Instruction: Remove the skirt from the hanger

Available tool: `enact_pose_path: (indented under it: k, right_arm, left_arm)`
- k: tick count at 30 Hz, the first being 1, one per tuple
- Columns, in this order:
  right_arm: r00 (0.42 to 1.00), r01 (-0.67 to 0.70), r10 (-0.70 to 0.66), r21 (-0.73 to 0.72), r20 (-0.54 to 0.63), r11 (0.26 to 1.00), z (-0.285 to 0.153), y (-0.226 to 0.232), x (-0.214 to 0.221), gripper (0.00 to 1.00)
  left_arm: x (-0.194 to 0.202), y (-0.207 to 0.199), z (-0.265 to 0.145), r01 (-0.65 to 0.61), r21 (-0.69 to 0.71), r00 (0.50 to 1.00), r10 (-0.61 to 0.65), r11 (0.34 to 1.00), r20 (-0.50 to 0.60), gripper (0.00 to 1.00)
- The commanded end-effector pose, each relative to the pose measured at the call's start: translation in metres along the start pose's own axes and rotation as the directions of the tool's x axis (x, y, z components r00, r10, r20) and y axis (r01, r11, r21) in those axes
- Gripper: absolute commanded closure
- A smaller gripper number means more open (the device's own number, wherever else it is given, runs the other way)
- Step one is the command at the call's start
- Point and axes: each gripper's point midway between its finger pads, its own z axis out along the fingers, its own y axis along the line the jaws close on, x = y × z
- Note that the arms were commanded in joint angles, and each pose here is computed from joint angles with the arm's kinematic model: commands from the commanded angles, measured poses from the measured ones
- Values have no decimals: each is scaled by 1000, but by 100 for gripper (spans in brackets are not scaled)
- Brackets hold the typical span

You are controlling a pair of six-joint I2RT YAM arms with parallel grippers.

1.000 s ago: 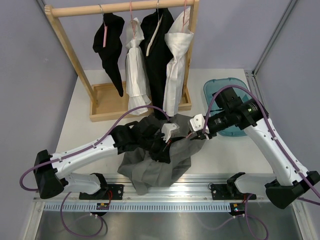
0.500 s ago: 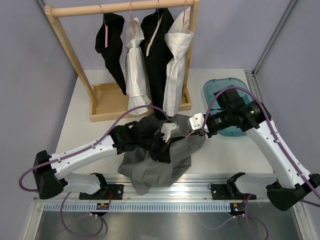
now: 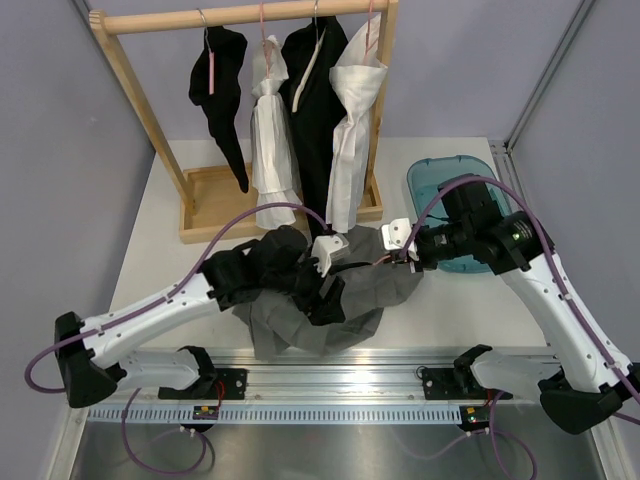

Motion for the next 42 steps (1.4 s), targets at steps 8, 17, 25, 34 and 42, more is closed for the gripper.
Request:
enact_pose_path:
  k: [8, 17, 25, 34, 42]
  right_arm:
    - [996, 88, -82, 153, -44, 984, -30, -15, -4, 100]
    - [994, 7, 12, 174, -105, 985, -21, -15, 21, 100]
    - [987, -84, 115, 252, -111, 964, -37, -30, 38, 100]
    - [989, -106, 129, 260, -71, 960, -44, -36, 29, 100]
    - [990, -129, 141, 254, -29, 959, -45, -34, 18, 100]
  left_arm:
    - [-12, 47, -57, -166, -310, 978, 196, 936, 66, 13]
    - [-43, 78, -129, 10, -604, 950, 181, 797, 254, 1]
    - [4, 78, -115, 135, -533, 959, 26, 836, 283, 1]
    - [18, 85, -73, 185, -467, 951, -38, 865, 307, 4]
    - [1, 124, -64, 238, -618, 951, -51, 749, 304, 17]
